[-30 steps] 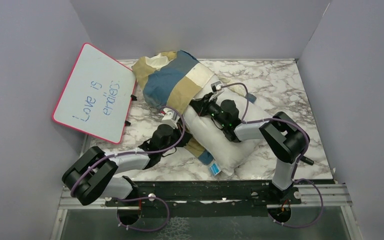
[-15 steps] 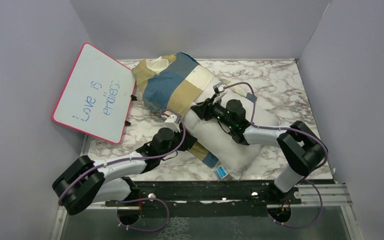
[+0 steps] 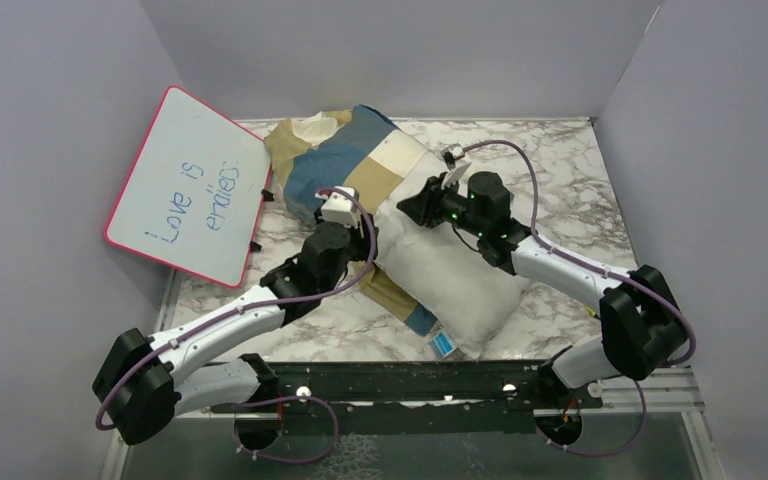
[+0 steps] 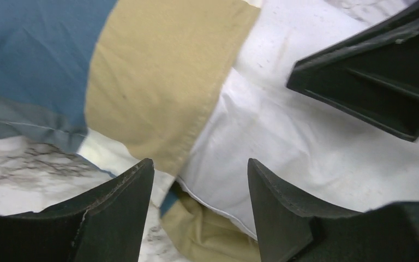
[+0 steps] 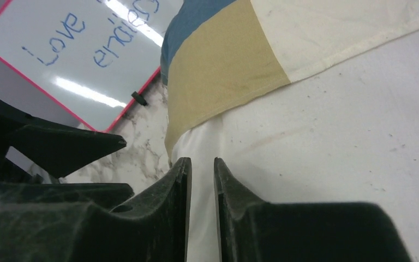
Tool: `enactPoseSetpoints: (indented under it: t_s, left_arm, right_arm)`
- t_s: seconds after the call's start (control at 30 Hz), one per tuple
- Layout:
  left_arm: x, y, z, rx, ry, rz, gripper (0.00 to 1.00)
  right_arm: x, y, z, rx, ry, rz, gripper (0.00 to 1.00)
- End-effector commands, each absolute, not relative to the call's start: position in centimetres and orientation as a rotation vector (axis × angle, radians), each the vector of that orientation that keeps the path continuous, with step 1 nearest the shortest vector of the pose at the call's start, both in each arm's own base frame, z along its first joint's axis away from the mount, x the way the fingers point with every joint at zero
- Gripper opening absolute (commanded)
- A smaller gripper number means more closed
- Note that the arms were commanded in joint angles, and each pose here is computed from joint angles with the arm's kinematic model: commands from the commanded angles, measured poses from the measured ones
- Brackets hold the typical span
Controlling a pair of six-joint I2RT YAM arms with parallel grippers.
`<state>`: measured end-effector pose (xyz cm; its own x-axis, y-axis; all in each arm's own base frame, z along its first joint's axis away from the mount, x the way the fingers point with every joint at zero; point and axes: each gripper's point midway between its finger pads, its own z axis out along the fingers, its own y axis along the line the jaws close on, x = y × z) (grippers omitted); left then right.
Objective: Put the pillow into the pillowcase
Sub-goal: Stuff the pillow into the pillowcase.
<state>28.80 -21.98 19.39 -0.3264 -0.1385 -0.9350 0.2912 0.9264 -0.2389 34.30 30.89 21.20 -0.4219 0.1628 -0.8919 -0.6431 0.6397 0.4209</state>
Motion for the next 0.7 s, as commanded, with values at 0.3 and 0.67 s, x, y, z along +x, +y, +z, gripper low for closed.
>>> enactPoseSetpoints:
  t_s: [0.3, 0.67]
  left_arm:
    - [33.9, -20.2, 17.4, 0.294, 1.889, -0.169, 0.66]
    - [33.7, -22.6, 13.0, 0.463, 1.926, -0.299, 0.75]
  right_arm:
    - [34.2, 34.1, 21.7, -0.368, 1.873, 1.217, 0.00]
    - [36.4, 34.9, 12.2, -0.305, 2.026, 1.164, 0.00]
